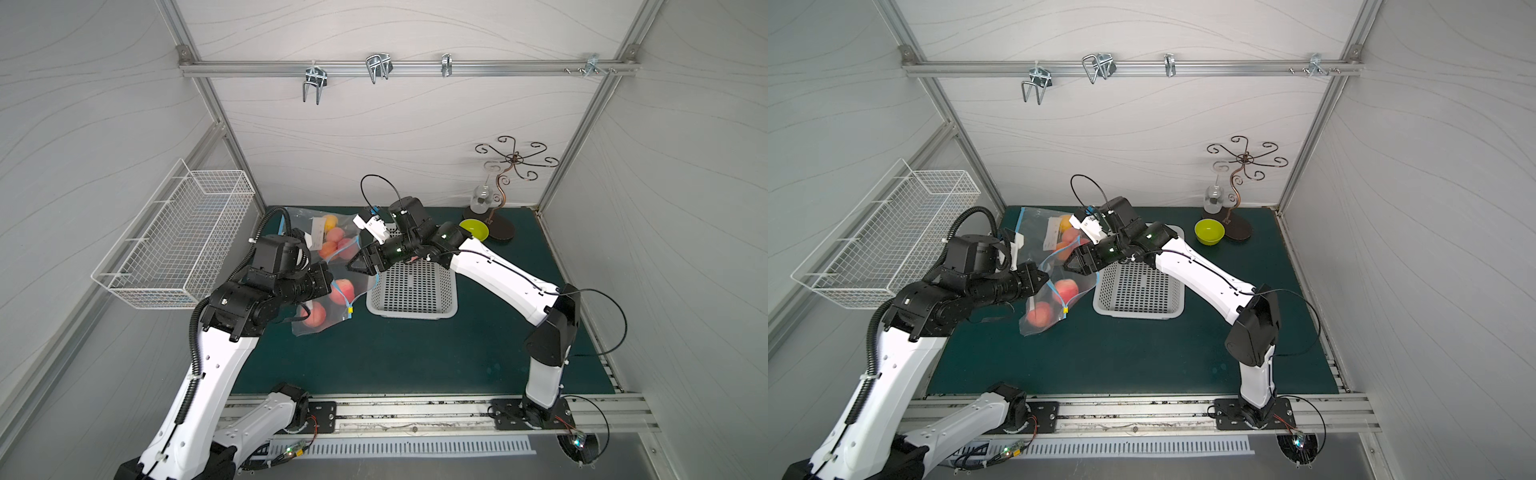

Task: Place the peach in a zip-top bag and seal the zipper
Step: Place the peach in the zipper food storage bag, then pick up the peach from the basket.

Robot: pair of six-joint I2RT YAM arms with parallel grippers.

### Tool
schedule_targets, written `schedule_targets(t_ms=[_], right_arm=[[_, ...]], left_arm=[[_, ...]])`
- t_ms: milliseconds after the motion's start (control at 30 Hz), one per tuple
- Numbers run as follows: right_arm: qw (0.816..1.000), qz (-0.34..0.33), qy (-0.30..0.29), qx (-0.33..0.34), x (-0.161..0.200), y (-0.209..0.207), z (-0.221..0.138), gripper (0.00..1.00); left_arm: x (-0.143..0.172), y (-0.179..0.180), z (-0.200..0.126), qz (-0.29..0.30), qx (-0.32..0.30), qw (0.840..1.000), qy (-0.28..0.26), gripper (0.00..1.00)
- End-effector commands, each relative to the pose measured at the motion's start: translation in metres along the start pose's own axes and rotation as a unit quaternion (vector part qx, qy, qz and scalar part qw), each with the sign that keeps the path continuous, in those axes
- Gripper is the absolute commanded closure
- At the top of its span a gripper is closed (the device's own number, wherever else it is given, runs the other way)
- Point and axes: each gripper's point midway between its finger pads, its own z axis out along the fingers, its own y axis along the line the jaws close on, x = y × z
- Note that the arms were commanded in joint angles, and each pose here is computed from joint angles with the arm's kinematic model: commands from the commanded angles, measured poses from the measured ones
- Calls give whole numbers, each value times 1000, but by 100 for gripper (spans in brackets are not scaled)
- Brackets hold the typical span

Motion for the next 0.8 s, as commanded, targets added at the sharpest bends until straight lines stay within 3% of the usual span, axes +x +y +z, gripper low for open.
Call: schedule_targets(t_ms=[0, 133, 300, 433, 767], right_arm=[[999, -25, -46, 17, -21, 7, -29, 29], [993, 0, -93, 74, -32, -22, -56, 29], [976, 60, -110, 176, -24, -97, -83, 29], [959, 71, -84, 260, -7, -159, -86, 29], [921, 71, 11, 382, 24, -272, -60, 29]], left_arm=[[-14, -8, -13, 9, 13, 999, -33, 100], [-14, -7, -12, 9, 10, 999, -33, 100], [-13, -7, -11, 8, 11, 999, -31, 100], [-13, -7, -12, 8, 12, 999, -32, 100], [-11, -6, -10, 6, 12, 999, -30, 100]])
